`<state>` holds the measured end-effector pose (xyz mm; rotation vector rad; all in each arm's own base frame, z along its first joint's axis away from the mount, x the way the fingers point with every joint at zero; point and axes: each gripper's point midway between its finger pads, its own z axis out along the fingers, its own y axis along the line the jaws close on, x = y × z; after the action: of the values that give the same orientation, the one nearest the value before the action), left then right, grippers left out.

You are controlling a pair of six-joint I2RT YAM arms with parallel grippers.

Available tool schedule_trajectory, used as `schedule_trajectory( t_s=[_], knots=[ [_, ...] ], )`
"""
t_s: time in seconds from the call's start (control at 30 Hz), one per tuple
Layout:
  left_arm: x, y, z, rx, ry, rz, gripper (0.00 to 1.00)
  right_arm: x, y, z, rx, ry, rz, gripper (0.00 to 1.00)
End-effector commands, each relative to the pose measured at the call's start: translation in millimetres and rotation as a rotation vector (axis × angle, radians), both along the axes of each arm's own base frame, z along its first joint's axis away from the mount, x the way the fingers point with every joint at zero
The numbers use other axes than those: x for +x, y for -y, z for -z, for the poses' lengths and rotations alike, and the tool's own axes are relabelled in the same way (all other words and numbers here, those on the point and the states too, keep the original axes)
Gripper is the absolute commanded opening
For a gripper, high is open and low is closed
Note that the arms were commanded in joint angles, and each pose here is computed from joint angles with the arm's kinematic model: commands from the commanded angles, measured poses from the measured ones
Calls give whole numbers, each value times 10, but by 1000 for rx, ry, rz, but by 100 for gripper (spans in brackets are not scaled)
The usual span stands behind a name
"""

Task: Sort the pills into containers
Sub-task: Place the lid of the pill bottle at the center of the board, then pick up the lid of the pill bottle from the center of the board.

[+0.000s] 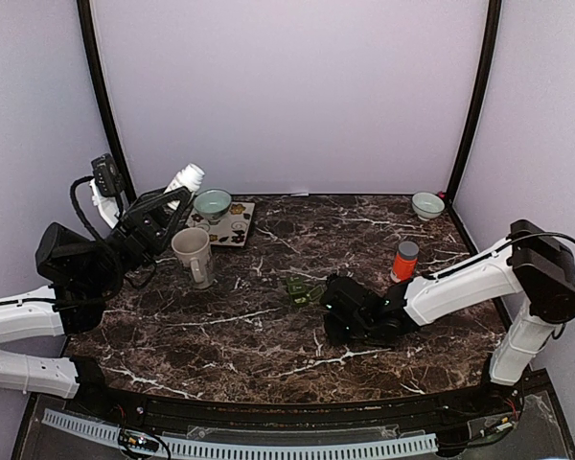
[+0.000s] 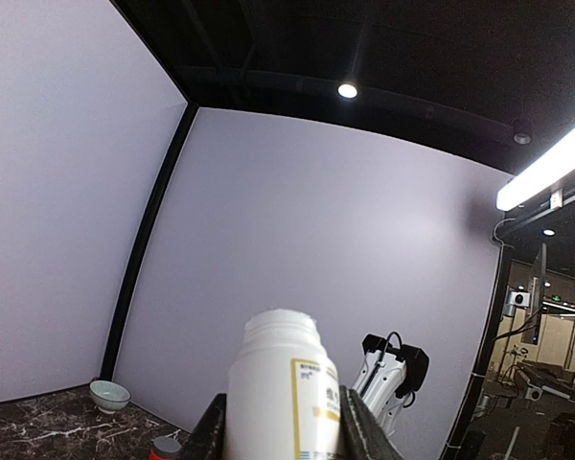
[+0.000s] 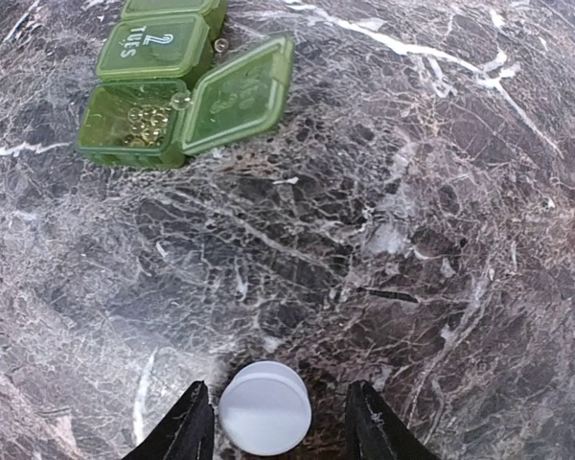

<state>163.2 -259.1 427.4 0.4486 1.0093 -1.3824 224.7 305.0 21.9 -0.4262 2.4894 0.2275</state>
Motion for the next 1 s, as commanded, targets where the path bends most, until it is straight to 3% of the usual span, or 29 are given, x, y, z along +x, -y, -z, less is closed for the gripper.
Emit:
schedule_trajectory(
  t_s=[0.0,0.43,0.97],
  knots=[
    [-53,-87,-64,-28,19,3,0,11,-30,-180,-38,-26,-11,49],
    [-61,-106,-58,-27,10,9,0,-46,-70,-257,-162,-159,-38,49],
    [-73,-124,-36,-23,2,15,0,-31,-105,-240,-147,-269,-58,50]
  ],
)
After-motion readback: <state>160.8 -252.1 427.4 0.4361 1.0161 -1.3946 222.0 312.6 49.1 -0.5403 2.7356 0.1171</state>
